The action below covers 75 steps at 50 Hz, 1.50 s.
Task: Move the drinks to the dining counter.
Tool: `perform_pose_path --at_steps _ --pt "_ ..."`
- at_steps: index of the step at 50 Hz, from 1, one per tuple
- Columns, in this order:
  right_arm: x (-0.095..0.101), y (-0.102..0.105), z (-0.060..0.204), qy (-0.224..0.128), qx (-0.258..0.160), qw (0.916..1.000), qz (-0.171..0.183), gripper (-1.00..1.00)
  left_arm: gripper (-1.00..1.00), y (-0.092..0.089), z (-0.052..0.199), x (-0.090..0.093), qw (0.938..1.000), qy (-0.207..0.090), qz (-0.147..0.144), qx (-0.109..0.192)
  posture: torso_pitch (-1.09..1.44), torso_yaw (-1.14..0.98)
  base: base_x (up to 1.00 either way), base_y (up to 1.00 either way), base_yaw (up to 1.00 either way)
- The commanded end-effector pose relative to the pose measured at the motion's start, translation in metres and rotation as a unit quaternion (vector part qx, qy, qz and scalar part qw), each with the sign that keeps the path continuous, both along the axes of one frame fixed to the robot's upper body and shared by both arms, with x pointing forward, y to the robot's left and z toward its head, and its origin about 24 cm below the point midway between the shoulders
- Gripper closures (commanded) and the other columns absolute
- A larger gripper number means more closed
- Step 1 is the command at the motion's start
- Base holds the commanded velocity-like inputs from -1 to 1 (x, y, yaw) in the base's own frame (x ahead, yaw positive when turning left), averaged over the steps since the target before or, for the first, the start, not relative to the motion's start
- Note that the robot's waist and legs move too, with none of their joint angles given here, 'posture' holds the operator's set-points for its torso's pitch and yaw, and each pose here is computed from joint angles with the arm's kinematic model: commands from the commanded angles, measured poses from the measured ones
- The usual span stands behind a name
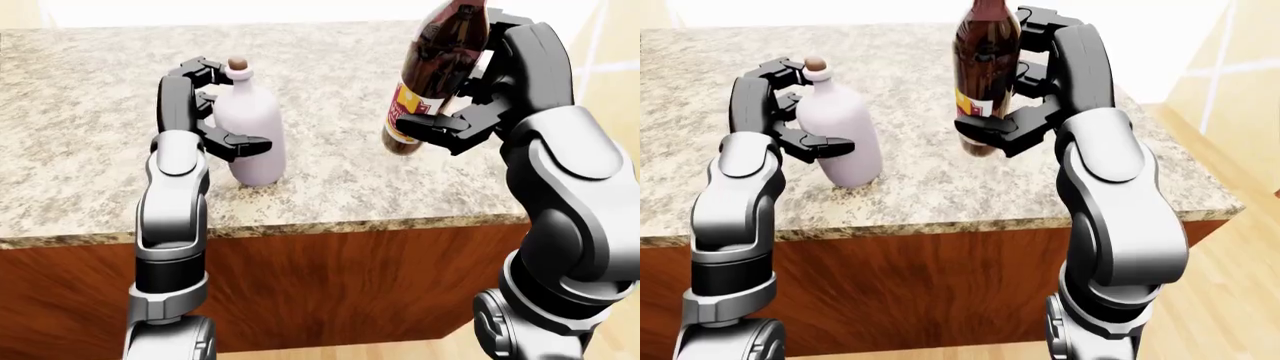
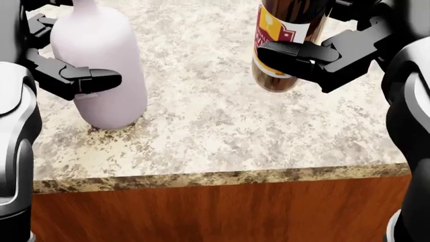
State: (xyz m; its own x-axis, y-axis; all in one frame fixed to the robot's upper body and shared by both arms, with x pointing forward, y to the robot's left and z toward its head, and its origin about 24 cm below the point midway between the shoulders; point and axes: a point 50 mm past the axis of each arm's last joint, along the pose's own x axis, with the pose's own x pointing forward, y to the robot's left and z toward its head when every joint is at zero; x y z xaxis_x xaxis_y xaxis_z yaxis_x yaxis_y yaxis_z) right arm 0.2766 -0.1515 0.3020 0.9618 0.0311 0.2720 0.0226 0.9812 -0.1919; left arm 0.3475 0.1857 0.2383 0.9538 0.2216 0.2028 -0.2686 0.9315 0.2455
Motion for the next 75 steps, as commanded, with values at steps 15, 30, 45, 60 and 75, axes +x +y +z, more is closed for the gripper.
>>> perform_pose_path --at_steps 15,30,45,60,75 --pt "-0.011 -0.001 0.02 -0.073 0.004 0.9973 -0.004 1.0 0.51 -0.002 0.02 -0.004 0.9983 -0.057 -0.002 0.012 0.0 0.0 0.0 0.0 0.0" --pt "-0.01 -0.001 0.02 -0.072 0.004 0.9974 -0.004 1.0 -0.13 -0.004 0.018 -0.004 0.9984 -0.055 -0.005 0.012 0.0 0.0 0.0 0.0 0.0" --pt "-0.01 0.0 0.018 -0.071 0.004 0.9975 -0.002 1.0 -0.42 -0.003 0.013 -0.006 0.9985 -0.053 -0.006 0.009 0.0 0.0 0.0 0.0 0.0" --pt "-0.006 0.004 0.018 -0.068 0.002 0.9977 0.001 1.0 -0.91 -0.003 0.016 -0.012 0.9984 -0.056 -0.01 0.01 0.0 0.0 0.0 0.0 0.0" --pt "0.026 0.031 0.013 -0.049 -0.019 0.9984 0.019 1.0 -1.0 0.009 0.02 -0.041 0.9979 -0.064 -0.01 -0.001 0.0 0.0 0.0 0.0 0.0"
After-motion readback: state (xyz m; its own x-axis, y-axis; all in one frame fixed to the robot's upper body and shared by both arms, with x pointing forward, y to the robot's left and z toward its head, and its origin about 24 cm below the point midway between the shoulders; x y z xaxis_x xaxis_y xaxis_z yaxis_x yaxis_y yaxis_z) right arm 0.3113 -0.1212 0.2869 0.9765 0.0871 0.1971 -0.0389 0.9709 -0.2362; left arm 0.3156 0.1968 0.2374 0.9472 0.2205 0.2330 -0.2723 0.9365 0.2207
